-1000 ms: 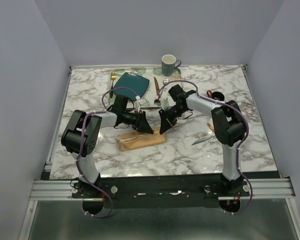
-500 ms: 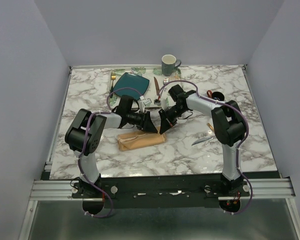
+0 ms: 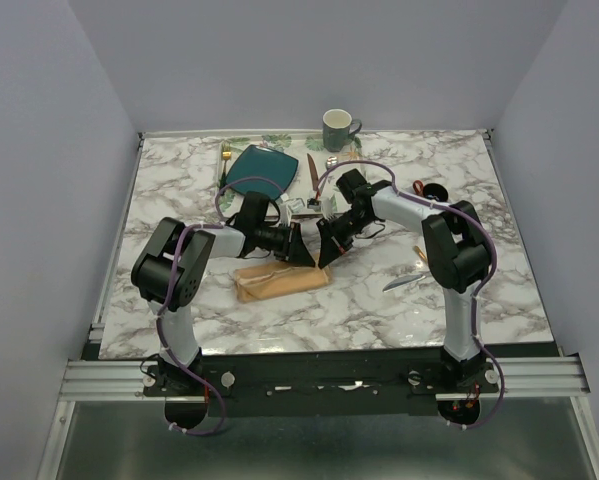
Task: Fold the napkin into a case and place the utensils inside
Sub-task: Stuff the top corner of the smaller-rectangle-folded napkin into the folded napkin.
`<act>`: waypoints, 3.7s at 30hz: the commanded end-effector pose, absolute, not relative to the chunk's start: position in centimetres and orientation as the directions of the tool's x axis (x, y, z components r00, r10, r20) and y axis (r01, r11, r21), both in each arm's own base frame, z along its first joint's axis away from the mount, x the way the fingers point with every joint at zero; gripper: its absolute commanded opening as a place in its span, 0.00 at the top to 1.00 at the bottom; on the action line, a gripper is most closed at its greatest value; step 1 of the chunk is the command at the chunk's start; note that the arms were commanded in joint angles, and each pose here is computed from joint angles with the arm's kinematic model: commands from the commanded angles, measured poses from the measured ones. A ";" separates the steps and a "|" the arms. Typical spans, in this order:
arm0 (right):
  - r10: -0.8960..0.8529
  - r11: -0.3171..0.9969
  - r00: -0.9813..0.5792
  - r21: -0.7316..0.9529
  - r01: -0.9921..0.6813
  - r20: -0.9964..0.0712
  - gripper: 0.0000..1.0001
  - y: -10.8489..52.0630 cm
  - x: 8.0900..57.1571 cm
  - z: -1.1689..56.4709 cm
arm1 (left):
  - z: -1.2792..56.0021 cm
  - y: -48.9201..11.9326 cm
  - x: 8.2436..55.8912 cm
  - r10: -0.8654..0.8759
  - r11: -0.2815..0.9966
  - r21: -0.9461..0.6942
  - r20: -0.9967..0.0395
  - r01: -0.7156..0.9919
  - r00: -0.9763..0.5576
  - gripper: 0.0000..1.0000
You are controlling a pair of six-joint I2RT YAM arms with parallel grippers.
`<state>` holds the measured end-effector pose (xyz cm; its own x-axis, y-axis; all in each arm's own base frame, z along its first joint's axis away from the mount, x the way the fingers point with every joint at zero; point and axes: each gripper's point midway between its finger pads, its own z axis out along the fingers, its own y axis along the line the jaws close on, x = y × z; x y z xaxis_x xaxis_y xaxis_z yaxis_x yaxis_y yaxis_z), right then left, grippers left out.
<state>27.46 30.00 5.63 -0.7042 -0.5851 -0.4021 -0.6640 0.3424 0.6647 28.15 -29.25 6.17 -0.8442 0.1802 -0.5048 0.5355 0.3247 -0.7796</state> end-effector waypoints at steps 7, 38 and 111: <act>-0.576 0.313 -0.697 0.673 -0.671 -0.427 0.99 30.9 27.7 6.2 | 5.0 -28.9 27.3 0.214 0.362 -0.771 -0.478 0.524 -0.852 0.93; -0.608 0.485 -0.729 0.580 -0.654 -0.313 0.62 28.8 28.3 1.6 | 4.3 -27.2 25.2 0.000 0.465 -0.881 -0.099 0.088 -0.995 1.00; -0.749 0.466 -0.464 0.122 -0.876 -0.473 0.64 31.0 29.3 1.1 | 1.6 -25.9 26.2 -0.012 0.519 -0.855 -0.009 0.001 -1.000 1.00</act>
<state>29.41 31.63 2.69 -0.4945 -0.7075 -0.5049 -0.8639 0.4640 0.1959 25.79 -26.47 2.83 -0.9997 0.0060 -0.0235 0.0235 0.4873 -0.8729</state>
